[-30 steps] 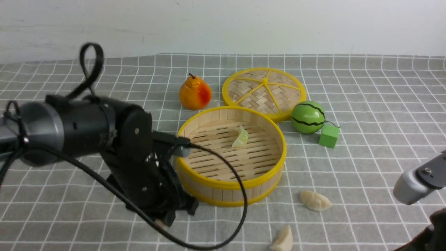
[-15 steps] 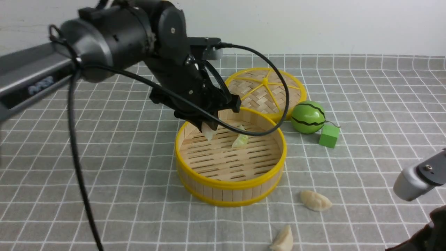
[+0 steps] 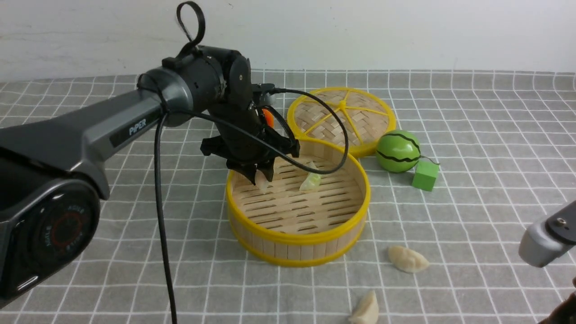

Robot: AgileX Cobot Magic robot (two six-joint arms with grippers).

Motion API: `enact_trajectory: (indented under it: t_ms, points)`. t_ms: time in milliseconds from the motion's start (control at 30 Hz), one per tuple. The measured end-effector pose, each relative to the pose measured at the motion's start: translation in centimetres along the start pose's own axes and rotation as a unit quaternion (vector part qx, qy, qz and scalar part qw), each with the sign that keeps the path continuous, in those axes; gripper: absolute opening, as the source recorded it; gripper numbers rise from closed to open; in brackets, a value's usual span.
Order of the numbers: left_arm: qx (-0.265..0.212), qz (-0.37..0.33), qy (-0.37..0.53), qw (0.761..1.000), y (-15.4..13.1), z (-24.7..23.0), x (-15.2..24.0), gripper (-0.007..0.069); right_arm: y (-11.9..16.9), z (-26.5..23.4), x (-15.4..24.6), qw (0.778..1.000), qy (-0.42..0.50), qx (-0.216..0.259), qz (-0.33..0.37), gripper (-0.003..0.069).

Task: Put the dumplings into the steamer on the table with the grey tablecloth.
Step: 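Place the dumpling into the bamboo steamer basket with the left gripper, then reach for and grasp a dumpling lying on the table beside the steamer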

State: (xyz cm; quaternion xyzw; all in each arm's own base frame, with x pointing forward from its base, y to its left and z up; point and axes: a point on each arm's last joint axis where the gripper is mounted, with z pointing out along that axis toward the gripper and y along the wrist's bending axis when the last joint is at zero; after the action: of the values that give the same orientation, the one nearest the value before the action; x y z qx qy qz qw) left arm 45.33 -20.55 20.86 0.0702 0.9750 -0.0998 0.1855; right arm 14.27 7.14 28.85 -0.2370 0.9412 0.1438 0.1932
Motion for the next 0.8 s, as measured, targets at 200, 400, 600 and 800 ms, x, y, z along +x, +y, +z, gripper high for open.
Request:
enact_trajectory:
  t_ms: [200,400,600,800]
  points:
    - [-0.007,0.003,0.026,1.000,0.1,-0.3,0.3,0.0426,-1.1,0.2,-2.0,0.999,-0.011,0.044,0.026,0.0129]
    - [-0.003,0.010,0.012,1.000,-0.6,-7.1,-0.6,0.0463,-2.1,0.7,-6.1,0.997,-0.023,0.068,0.025,0.0309]
    - [0.036,0.026,-0.097,0.994,-1.4,-20.7,0.3,0.0353,-3.4,3.7,-9.6,0.997,-0.010,0.070,0.026,0.0482]
    - [0.048,0.039,-0.198,0.978,-0.8,-31.3,3.9,0.0125,-4.4,7.7,-11.6,0.998,0.018,0.050,-0.015,0.0524]
